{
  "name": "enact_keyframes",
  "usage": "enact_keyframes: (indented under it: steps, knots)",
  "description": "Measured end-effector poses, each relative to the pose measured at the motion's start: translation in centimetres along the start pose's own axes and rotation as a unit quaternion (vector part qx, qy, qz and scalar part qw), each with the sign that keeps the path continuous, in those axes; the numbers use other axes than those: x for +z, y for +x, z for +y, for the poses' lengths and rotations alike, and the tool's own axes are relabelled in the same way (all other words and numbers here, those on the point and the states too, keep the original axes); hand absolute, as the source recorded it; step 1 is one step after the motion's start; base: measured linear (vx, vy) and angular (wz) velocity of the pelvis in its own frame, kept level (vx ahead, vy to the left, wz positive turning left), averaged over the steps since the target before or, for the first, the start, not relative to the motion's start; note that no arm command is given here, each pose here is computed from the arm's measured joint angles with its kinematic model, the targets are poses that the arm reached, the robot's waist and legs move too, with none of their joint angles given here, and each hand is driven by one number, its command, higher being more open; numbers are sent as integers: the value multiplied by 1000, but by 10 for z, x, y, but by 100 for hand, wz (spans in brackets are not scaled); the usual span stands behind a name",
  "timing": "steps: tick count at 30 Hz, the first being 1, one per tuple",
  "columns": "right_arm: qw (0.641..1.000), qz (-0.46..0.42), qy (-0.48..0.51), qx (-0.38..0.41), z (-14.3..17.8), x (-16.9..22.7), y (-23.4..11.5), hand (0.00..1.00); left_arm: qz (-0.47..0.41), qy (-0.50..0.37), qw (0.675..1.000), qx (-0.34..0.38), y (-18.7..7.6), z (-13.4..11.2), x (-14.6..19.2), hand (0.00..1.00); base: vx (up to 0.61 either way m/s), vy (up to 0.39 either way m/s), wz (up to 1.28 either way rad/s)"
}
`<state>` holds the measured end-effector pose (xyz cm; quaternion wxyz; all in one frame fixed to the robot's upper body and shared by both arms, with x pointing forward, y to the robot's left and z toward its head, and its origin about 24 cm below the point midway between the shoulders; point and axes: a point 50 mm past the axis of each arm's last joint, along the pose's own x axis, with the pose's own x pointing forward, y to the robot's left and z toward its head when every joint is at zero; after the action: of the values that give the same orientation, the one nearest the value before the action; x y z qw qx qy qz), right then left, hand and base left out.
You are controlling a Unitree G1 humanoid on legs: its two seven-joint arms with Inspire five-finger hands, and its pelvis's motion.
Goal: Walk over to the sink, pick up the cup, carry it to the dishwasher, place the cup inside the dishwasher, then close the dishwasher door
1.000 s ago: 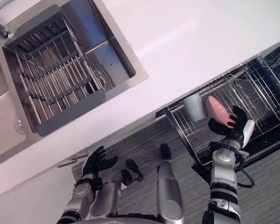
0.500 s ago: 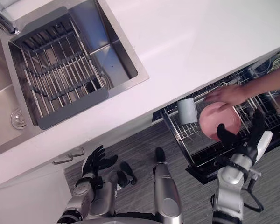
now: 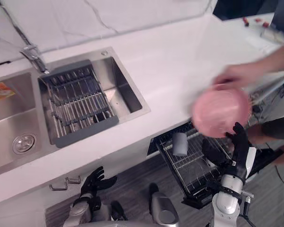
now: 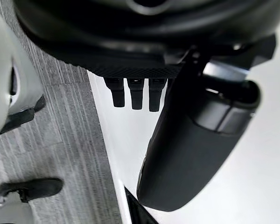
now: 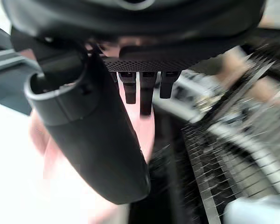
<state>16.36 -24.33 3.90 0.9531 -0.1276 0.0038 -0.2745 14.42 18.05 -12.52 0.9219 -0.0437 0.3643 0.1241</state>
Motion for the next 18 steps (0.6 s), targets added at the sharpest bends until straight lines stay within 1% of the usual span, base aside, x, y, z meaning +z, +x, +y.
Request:
enact_keyframes:
  steps: [3, 4, 5, 8, 13, 18]
  knots:
    - [999, 48, 13, 7, 10, -16, -5, 90, 5, 1, 1000, 3, -2, 2, -4, 90, -24, -4, 21]
    - [997, 80, 10, 9, 12, -28, -9, 90, 6, 2, 1000, 4, -2, 3, -4, 90, -24, 19, 4]
    - [994, 110, 2, 10, 11, -39, -14, 90, 9, 2, 1000, 4, -3, 3, -6, 90, 0, 0, 0]
    - [987, 159, -14, 9, 5, -55, -28, 90, 16, 10, 1000, 6, -6, 5, -11, 90, 4, 11, 0]
    - [989, 150, -14, 7, 3, -51, -27, 90, 22, 6, 1000, 7, -7, 4, -15, 90, 7, 1, 2]
    - [996, 91, -3, -1, 1, -25, -19, 90, 27, 1, 1000, 6, -9, 1, -18, 90, 10, 2, 5]
